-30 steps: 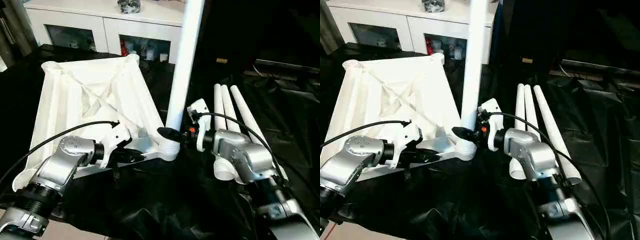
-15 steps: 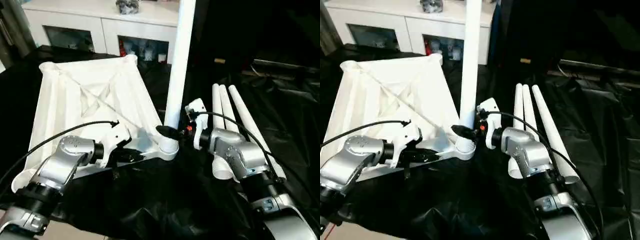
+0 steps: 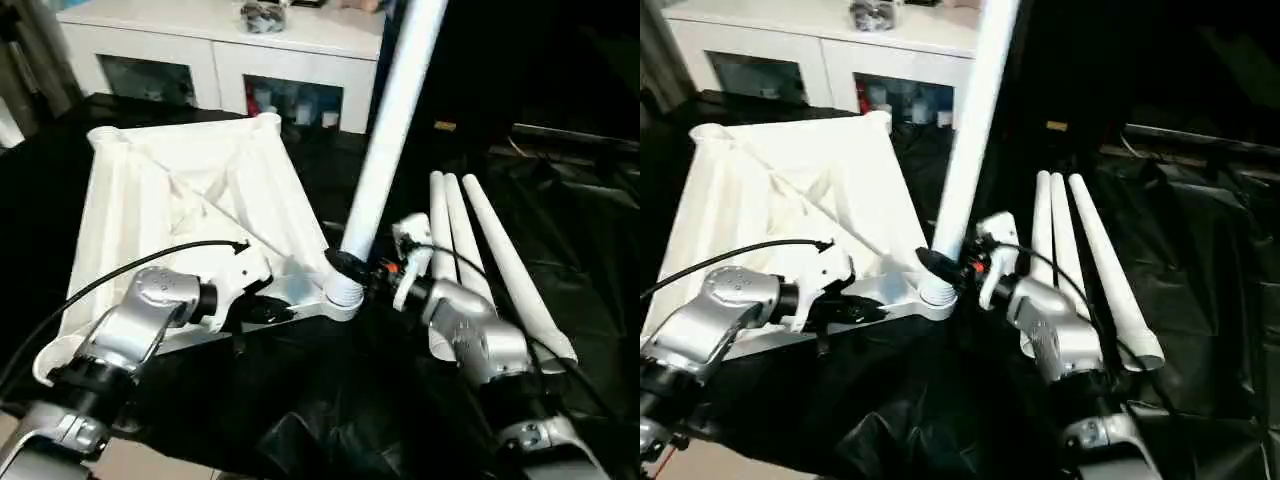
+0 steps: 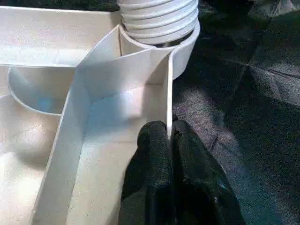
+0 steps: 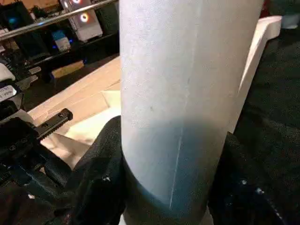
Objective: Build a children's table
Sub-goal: Insert table leg to table base
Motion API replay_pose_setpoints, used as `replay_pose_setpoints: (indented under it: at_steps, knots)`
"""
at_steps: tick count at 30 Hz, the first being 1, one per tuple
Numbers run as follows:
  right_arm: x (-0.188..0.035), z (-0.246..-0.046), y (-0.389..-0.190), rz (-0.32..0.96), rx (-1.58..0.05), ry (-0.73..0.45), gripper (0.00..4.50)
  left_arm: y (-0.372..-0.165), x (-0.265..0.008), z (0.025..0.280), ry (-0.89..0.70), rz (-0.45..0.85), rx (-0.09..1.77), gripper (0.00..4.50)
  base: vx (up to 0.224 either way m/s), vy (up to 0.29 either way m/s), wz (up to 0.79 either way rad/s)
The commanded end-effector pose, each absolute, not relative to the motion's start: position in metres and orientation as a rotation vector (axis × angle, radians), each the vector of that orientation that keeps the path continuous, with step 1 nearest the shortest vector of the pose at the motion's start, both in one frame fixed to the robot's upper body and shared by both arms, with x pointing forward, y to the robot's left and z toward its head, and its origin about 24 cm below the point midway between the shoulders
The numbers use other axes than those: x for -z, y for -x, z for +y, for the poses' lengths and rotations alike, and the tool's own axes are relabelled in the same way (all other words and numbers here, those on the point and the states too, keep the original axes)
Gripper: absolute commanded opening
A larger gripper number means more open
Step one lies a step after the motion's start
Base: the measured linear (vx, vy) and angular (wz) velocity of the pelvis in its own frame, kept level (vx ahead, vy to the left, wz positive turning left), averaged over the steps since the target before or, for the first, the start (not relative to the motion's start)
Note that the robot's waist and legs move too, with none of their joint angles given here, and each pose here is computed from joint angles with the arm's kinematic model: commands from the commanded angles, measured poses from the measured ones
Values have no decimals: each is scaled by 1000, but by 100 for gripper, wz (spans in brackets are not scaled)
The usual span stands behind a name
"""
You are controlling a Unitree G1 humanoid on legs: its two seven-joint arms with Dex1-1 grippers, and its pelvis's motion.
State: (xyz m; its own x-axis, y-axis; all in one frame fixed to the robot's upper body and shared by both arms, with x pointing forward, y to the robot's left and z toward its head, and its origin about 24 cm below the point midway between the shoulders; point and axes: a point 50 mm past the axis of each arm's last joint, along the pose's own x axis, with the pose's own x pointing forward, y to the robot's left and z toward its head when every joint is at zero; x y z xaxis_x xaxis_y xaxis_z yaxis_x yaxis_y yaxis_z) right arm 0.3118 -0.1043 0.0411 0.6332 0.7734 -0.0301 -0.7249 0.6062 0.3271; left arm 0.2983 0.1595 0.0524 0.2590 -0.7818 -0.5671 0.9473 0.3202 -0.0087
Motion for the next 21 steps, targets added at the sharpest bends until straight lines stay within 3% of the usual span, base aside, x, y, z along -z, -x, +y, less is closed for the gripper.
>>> replay_pose_setpoints:
  at_steps: [1,4,14,21]
  knots:
    - [-10,-126,-300,293,-764,-236,189,-301,-56,160,-387,521,1213,0,0,0,0]
    - [-7,-129,-296,273,-761,-174,189,-302,-54,159,-392,521,1210,0,0,0,0]
    - [-14,-128,-290,184,-766,-146,189,-304,-51,157,-412,533,1212,0,0,0,0]
    - [-11,-123,-287,256,-871,-31,188,-304,-49,157,-424,538,1211,0,0,0,0]
